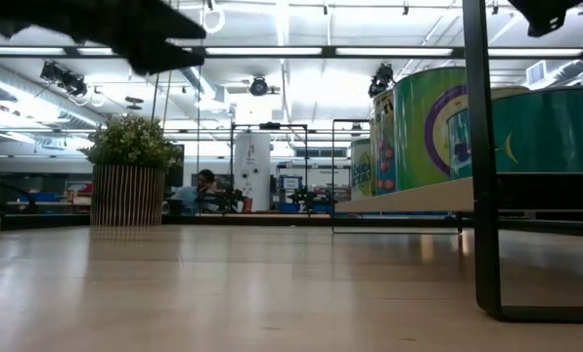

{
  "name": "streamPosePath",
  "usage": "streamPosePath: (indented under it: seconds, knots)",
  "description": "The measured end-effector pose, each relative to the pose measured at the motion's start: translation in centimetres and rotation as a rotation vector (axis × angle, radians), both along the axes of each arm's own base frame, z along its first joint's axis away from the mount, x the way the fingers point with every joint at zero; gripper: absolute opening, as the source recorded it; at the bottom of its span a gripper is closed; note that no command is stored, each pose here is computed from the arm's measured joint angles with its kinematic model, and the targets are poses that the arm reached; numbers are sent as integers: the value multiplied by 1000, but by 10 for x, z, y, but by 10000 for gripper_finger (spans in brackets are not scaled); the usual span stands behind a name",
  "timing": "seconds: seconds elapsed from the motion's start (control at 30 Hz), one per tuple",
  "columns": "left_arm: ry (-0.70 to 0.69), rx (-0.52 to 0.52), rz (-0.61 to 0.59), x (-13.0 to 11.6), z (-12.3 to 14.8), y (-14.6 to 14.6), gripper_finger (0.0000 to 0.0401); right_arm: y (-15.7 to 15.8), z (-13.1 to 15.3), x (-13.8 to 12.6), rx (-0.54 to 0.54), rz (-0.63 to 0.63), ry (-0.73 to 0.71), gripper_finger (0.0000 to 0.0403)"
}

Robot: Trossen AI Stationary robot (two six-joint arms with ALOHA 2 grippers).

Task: Pick and place cans onto a shelf
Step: Return to Home Position

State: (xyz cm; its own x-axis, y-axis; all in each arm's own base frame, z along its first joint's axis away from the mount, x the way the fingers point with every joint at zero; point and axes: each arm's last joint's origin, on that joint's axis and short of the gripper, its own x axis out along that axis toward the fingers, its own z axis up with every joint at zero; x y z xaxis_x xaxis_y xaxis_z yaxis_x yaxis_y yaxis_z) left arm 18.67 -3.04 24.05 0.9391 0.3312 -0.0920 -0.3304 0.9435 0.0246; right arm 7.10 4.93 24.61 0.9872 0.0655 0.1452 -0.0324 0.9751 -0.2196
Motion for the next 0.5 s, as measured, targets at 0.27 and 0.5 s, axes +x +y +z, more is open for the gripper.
streamPosePath:
  seconds: [0.27,0.5]
  knots:
    - [-105,-65,96,-35,-18,23,392,-10,-30,-2,62,-91,-44,373]
    - [-141,-54,160,-65,-14,37,392,-14,-27,-1,32,-163,-81,373]
